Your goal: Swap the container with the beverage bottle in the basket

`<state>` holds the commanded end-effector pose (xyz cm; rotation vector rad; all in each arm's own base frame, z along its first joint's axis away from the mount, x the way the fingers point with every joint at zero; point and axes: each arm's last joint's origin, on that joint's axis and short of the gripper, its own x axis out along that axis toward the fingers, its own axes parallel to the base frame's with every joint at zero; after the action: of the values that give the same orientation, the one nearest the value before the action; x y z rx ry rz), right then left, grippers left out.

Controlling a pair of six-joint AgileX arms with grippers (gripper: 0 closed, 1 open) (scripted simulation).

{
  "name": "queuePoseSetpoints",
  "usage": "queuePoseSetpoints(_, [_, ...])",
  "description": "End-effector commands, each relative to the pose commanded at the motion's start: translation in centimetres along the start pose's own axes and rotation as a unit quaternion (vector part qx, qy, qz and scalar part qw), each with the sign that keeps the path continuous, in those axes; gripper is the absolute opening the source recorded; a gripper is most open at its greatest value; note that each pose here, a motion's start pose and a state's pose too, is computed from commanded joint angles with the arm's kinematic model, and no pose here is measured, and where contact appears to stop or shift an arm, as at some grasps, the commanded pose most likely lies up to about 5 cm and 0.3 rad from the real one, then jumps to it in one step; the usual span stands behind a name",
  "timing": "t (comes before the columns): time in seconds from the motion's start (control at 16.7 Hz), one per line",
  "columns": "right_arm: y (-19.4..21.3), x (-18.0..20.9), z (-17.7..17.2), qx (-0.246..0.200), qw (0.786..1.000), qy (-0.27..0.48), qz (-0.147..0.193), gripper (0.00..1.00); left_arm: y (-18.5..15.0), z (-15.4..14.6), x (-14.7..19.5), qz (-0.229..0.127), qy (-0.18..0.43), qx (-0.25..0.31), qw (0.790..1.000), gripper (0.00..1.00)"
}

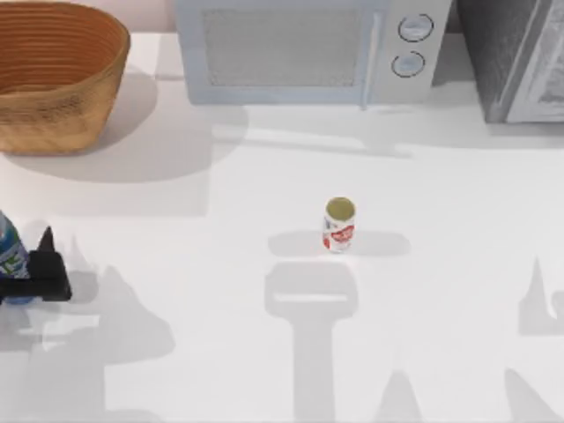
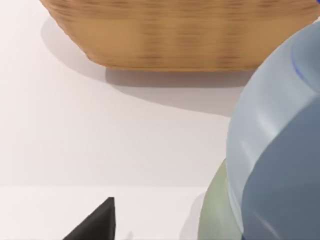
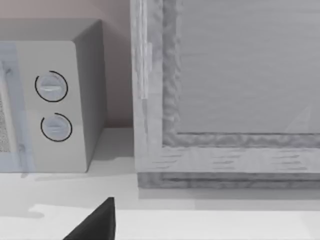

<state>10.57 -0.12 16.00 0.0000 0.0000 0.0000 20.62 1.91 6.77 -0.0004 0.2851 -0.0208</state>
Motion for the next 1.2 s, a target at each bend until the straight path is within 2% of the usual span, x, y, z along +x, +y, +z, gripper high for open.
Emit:
queuePoseSetpoints(0.12, [0.0, 0.0, 0.0, 0.0, 1.0, 0.0, 0.0, 1.0, 0.0, 0.0, 0.0, 0.0, 0.0, 0.0, 1.0, 1.0])
queuePoseSetpoints(0.9, [0.0, 0.0, 0.0, 0.0, 1.0, 0.0, 0.0, 1.0, 0.0, 0.0, 0.0, 0.0, 0.0, 0.0, 1.0, 0.02])
queuePoseSetpoints(1.2, [0.0, 0.0, 0.0, 0.0, 1.0, 0.0, 0.0, 1.0, 0.0, 0.0, 0.0, 0.0, 0.0, 0.0, 1.0, 0.0])
